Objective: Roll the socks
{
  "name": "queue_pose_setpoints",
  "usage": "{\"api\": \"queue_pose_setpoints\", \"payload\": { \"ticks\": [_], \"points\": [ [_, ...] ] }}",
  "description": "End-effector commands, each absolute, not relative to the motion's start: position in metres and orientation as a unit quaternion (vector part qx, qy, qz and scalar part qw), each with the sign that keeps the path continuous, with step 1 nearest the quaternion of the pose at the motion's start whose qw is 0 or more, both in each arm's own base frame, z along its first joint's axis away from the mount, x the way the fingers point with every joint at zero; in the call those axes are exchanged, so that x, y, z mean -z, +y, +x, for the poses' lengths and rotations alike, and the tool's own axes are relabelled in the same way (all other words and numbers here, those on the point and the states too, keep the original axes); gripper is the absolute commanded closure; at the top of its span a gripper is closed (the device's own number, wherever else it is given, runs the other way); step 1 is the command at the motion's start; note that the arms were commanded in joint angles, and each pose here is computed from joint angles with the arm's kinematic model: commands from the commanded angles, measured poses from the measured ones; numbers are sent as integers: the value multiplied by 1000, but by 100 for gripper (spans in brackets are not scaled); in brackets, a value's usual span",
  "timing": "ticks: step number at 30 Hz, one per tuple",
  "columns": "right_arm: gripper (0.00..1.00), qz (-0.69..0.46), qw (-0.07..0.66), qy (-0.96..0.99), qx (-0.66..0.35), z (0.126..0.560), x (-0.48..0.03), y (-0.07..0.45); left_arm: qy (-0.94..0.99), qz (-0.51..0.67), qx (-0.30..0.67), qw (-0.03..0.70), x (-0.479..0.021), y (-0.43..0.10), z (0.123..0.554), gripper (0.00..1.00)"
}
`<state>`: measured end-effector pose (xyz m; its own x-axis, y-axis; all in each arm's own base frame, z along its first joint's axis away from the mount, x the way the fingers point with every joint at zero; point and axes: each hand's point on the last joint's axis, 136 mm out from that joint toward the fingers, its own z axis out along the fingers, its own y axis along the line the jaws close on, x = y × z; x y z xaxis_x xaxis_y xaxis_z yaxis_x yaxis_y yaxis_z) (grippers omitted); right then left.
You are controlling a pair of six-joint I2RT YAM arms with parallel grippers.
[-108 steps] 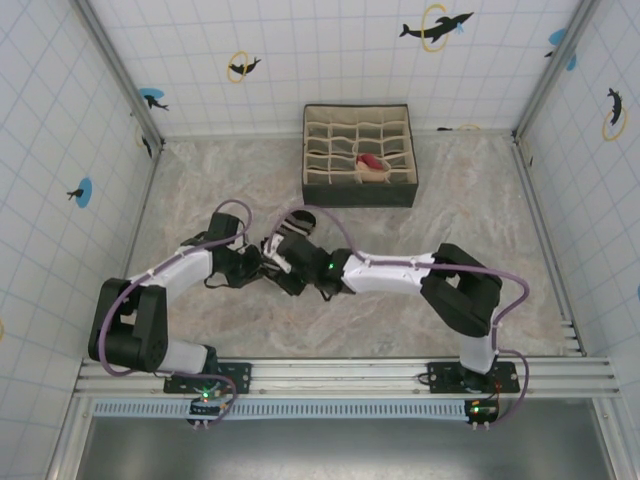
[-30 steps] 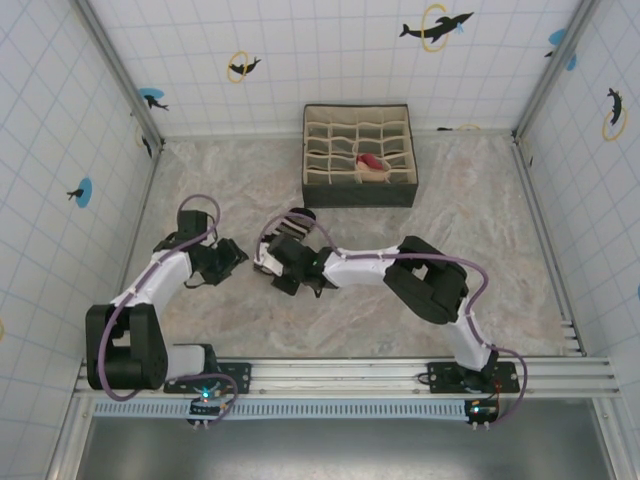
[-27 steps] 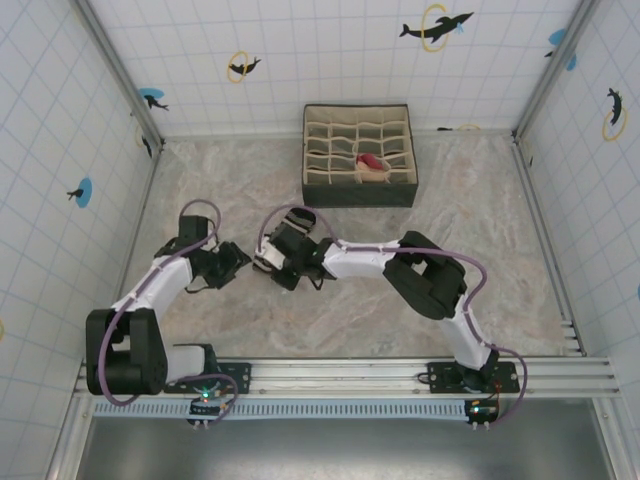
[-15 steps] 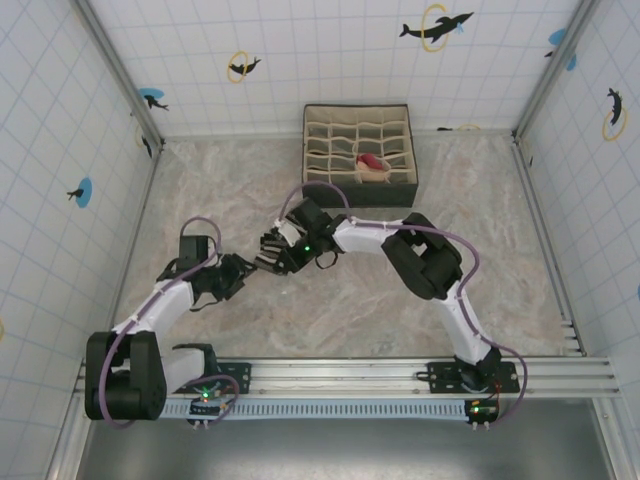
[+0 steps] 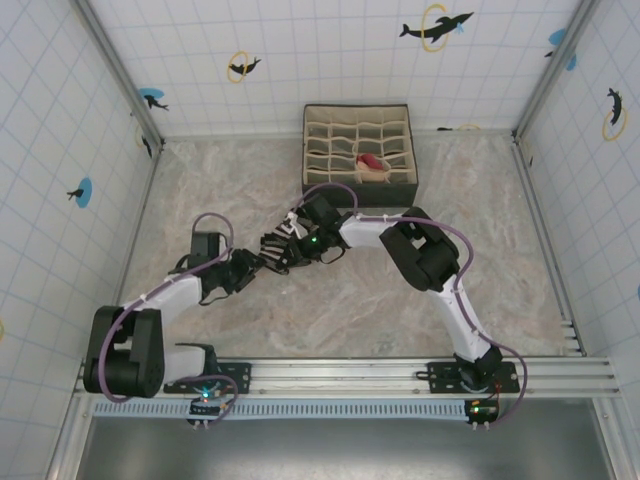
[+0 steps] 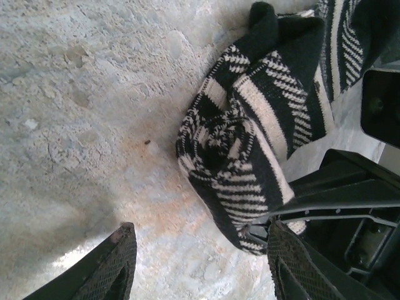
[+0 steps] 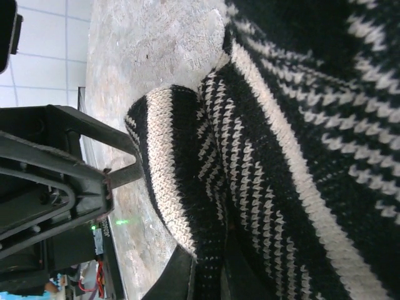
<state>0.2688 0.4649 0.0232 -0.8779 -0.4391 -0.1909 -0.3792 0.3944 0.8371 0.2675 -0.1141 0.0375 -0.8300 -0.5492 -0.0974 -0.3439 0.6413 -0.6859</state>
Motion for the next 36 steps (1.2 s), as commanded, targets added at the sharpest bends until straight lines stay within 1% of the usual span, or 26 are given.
{"api": "queue_pose_setpoints", "payload": {
  "ticks": [1,8,13,15,18,19,21,22,25,27,29,30,33,36],
  "points": [
    [100,180,105,-879,428,252,34,440,888,-249,350,166,-41,-119,281,44],
    [100,176,107,-878,432,254,34,442,891,-242,349,159,-33,-130,283,46],
    [100,174,107,-876,438,255,31,443,893,-253,334,161,-23,-127,284,48],
    [100,173,108,-874,442,256,30,443,894,-257,329,162,-20,-125,286,50],
    [100,170,111,-871,447,254,29,444,897,-265,317,157,-14,-123,289,57],
    [99,171,110,-871,447,254,28,443,899,-271,306,156,-11,-120,289,61],
    [92,174,105,-871,447,255,27,443,902,-277,294,151,-7,-116,289,67],
    [87,174,102,-872,445,256,26,442,903,-278,291,149,-6,-116,289,73],
    [83,180,88,-869,452,258,18,442,909,-275,282,135,-2,-116,286,91],
    [78,187,67,-869,452,262,10,442,915,-266,277,124,-1,-116,283,100],
    [72,201,42,-870,449,266,1,442,920,-256,277,110,-1,-119,279,100],
    [68,218,15,-867,448,270,-17,444,922,-248,278,102,-1,-120,275,100],
    [58,256,-39,-864,431,274,-42,444,930,-233,271,83,0,-120,264,100],
    [55,298,-90,-864,396,274,-59,444,939,-216,259,69,-1,-118,254,100]
  ]
}}
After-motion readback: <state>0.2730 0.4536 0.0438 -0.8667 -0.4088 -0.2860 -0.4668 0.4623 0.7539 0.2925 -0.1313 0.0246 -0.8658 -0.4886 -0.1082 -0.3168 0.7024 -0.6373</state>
